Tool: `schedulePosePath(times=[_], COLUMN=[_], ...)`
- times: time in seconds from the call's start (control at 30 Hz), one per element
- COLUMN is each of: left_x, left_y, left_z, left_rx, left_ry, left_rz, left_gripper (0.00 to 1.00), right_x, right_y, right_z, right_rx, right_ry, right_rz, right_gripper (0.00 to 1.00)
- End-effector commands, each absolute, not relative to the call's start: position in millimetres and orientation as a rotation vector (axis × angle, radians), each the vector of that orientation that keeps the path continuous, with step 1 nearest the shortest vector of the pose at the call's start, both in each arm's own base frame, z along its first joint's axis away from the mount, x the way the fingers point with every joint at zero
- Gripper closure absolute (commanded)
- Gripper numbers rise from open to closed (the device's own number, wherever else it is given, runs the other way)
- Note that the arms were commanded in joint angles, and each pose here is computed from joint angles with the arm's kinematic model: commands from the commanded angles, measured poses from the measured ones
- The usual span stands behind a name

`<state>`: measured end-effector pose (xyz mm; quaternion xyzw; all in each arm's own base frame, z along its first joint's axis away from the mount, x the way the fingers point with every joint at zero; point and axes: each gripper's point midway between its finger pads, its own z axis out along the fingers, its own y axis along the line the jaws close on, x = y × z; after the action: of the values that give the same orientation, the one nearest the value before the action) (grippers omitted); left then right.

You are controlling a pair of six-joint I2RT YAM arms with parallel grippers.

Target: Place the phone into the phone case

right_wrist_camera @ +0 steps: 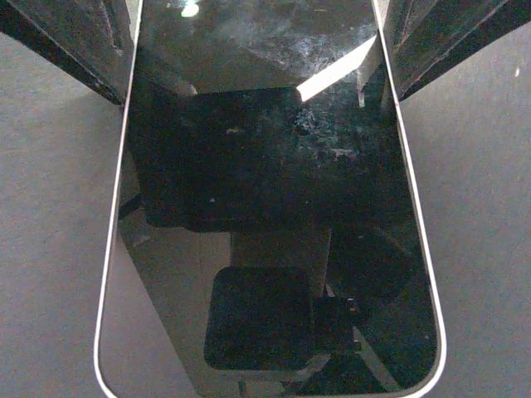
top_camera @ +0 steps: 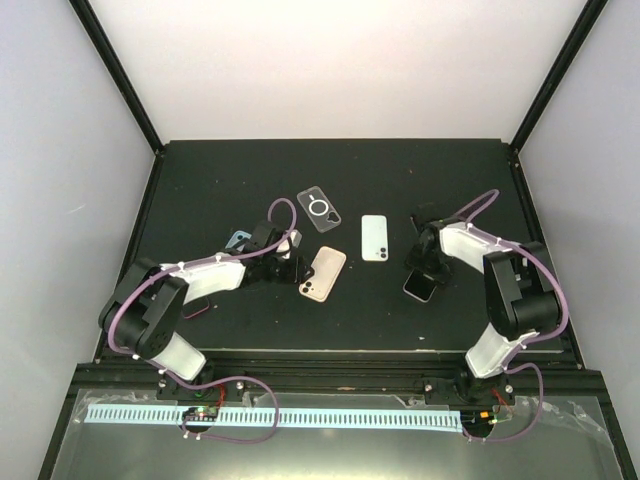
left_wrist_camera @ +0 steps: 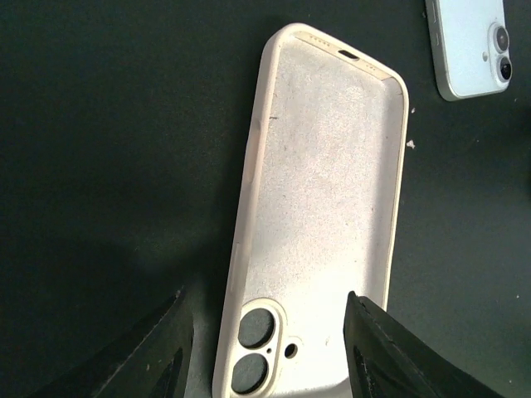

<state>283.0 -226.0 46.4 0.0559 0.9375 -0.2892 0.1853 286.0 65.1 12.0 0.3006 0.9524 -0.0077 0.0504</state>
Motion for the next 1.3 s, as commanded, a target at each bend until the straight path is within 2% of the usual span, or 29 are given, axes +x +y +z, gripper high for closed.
schedulePosePath(times=[0.0, 0.27, 0.53, 1.0, 1.17, 1.27], left_x=[300, 297, 290, 256, 241, 232], left_y=[-243, -235, -241, -246, -249, -249], left_z=[59, 37, 26, 15, 17, 19], left_rx=[0.203, 0.179, 0.203, 0.205, 0.187, 0.159], left_ry=[2.561, 2.601, 2.622, 2.694, 2.707, 2.721], left_rz=[-0.847, -0.781, -0.788, -0.754, -0.768, -0.768], left_gripper=[0.49, 0.56, 0.64, 0.95, 0.97, 0.92], right_x=[275, 267, 256, 247, 240, 239], right_y=[95, 142, 160, 190, 208, 213], right_z=[-4, 3, 10, 37, 56, 69], right_rx=[0.679, 0.321, 0.189, 0.049, -0.031, -0.031], right_ry=[2.979, 2.961, 2.908, 2.829, 2.787, 2.758], right_rz=[0.054, 0.289, 0.427, 0.61, 0.72, 0.75], right_gripper=[0.3, 0.32, 0.33, 0.35, 0.35, 0.35])
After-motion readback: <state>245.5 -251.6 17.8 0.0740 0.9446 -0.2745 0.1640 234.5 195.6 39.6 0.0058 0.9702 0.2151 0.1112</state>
